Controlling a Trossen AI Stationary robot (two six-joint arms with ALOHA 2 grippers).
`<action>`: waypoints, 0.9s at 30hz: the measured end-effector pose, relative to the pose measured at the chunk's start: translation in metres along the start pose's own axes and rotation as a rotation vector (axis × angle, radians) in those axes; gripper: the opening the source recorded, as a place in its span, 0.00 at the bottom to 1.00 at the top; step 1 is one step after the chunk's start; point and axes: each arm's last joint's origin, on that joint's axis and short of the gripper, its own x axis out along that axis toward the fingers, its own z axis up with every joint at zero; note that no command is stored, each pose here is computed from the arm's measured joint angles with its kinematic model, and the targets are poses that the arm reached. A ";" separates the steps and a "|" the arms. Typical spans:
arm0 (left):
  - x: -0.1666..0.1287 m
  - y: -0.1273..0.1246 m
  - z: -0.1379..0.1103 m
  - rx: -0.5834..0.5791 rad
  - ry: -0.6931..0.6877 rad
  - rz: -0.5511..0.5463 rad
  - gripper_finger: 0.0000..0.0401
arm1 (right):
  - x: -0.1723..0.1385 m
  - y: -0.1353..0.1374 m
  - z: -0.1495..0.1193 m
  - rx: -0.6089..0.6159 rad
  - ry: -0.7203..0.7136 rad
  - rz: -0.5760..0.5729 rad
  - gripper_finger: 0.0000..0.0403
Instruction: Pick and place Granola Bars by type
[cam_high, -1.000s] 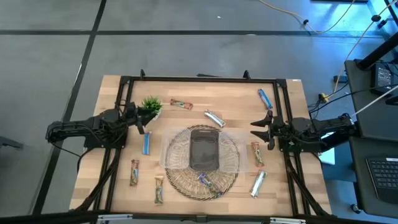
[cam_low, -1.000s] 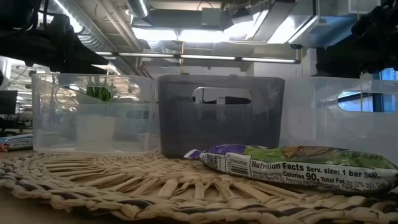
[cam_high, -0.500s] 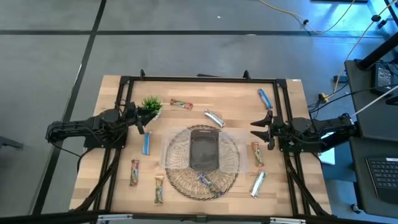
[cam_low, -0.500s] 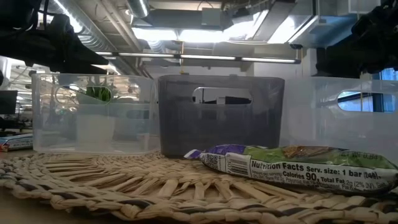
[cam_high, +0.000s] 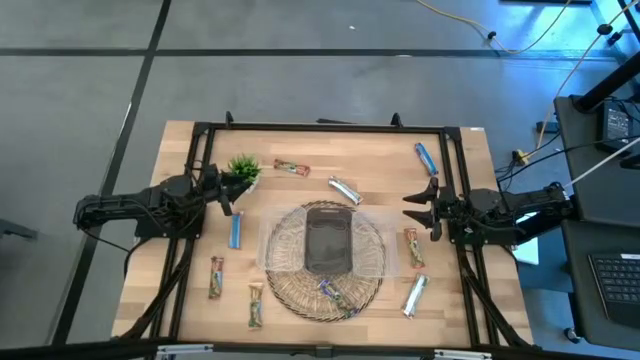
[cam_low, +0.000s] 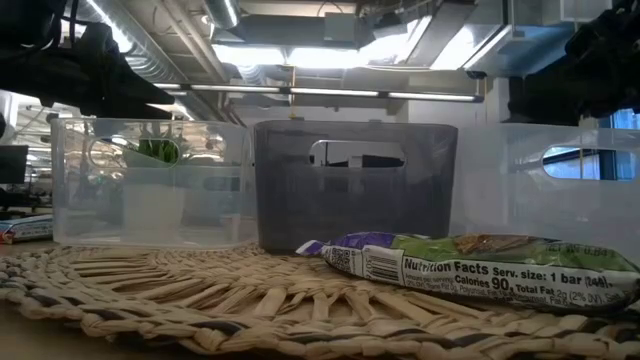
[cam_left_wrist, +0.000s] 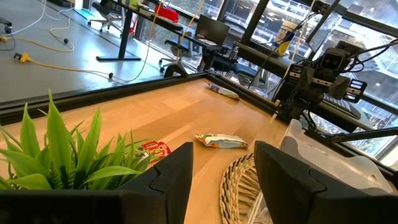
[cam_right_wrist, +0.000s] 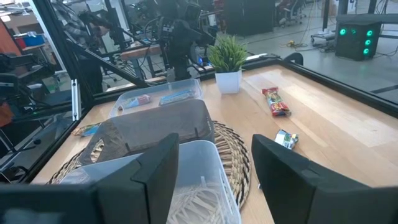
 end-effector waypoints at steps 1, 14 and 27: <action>0.000 0.000 0.000 0.001 0.001 0.000 0.41 | 0.000 0.000 0.000 -0.003 -0.001 0.000 0.51; 0.000 0.000 0.000 0.001 0.000 0.000 0.41 | 0.000 0.000 0.002 -0.002 -0.018 0.002 0.51; 0.000 0.000 0.000 0.000 0.001 0.000 0.41 | -0.001 -0.007 0.003 0.073 -0.083 -0.249 0.51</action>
